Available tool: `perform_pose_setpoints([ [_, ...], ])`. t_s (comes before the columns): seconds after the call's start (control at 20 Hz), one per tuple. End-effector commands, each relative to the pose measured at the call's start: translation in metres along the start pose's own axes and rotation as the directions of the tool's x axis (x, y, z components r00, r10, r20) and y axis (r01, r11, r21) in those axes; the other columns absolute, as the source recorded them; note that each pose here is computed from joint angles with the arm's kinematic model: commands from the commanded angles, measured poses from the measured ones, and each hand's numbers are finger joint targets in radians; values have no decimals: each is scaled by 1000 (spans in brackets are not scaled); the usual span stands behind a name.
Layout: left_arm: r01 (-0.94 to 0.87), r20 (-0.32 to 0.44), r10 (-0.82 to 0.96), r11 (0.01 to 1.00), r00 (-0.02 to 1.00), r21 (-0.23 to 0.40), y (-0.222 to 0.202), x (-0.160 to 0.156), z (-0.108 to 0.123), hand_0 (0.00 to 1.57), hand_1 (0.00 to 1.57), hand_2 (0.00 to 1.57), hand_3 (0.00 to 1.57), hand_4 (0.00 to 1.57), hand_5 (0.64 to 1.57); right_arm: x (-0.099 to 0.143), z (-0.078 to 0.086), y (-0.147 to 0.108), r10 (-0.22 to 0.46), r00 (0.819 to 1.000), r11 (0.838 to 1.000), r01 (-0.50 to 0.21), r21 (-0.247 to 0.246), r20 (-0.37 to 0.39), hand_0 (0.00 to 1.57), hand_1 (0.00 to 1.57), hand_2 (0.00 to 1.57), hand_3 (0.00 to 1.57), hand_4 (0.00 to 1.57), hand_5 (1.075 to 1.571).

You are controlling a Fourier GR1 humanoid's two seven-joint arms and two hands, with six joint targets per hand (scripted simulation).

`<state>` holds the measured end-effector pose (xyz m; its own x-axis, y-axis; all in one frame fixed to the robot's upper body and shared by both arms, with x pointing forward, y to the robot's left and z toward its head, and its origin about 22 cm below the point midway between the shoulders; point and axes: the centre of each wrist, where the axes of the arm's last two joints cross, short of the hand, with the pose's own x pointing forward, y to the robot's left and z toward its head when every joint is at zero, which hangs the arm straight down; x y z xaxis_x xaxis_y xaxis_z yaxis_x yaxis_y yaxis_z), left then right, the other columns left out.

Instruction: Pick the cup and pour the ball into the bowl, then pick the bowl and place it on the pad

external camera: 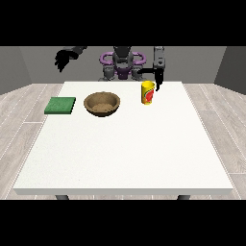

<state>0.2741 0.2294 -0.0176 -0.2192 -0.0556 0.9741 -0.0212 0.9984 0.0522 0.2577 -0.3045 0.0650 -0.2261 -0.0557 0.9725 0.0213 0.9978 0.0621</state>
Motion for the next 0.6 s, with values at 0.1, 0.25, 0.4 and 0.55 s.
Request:
perform_pose_setpoints([
  [0.1,4,-79,-6,1000,997,-22,17,-35,-5,0,0,0,0,138,1433,-14,2,-28,6,998,1000,-7,-31,-57,0,0,0,0,670,1560],
  [0.25,-10,-53,10,1000,999,2,-10,-54,-8,0,0,0,0,203,1429,-7,-12,-10,2,1000,1000,-2,13,-3,0,0,0,0,669,1562],
  [0.4,-11,-67,12,1000,998,24,4,-67,-12,0,0,0,0,183,1423,-8,-7,-20,-14,999,1000,14,23,-38,0,0,0,0,675,1564],
  [0.55,10,-31,-9,1000,999,16,17,-73,-4,0,0,0,0,363,1464,-26,0,-44,4,1000,1000,-4,10,28,0,0,0,0,675,1564],
])
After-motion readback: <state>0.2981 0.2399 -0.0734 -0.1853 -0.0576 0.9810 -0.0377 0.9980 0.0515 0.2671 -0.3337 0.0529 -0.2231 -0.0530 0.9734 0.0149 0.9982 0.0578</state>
